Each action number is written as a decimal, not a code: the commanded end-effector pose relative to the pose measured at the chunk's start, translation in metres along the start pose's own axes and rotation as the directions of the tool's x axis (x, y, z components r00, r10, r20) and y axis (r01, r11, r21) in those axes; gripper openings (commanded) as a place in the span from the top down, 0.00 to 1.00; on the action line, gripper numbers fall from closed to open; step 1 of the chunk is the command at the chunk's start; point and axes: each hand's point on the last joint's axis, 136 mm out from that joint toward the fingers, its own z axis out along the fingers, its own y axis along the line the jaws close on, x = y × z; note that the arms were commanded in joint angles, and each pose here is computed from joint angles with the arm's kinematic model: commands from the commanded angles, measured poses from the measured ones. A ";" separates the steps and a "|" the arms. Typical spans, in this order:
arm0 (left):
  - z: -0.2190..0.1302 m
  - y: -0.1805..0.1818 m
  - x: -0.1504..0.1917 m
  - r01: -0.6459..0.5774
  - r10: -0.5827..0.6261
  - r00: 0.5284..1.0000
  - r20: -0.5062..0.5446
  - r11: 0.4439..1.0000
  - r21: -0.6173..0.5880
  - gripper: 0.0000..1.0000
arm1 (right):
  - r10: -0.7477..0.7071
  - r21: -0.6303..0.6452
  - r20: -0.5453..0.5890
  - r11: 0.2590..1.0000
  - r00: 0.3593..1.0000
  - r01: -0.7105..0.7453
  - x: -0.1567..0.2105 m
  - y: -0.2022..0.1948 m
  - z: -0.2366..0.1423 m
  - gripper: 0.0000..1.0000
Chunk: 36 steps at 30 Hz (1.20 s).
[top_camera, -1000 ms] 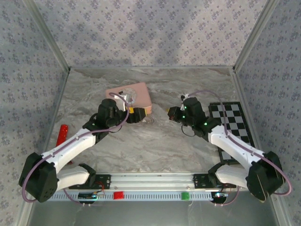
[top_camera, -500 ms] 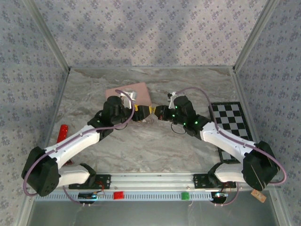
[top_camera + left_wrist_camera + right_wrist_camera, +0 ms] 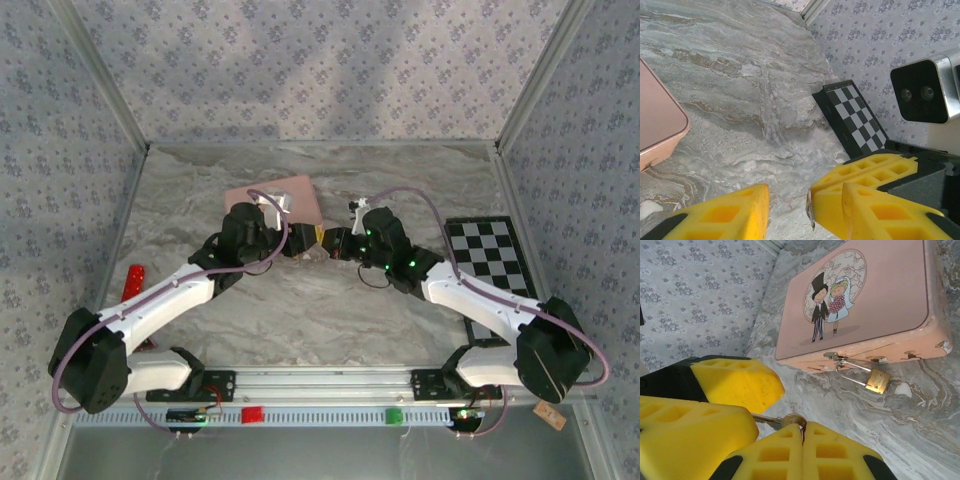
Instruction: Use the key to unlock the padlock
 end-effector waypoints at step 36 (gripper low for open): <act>-0.001 -0.020 -0.009 -0.014 0.014 1.000 -0.013 0.999 0.045 1.00 | 0.000 0.021 0.018 1.000 1.000 0.000 -0.005 0.001 0.003 1.00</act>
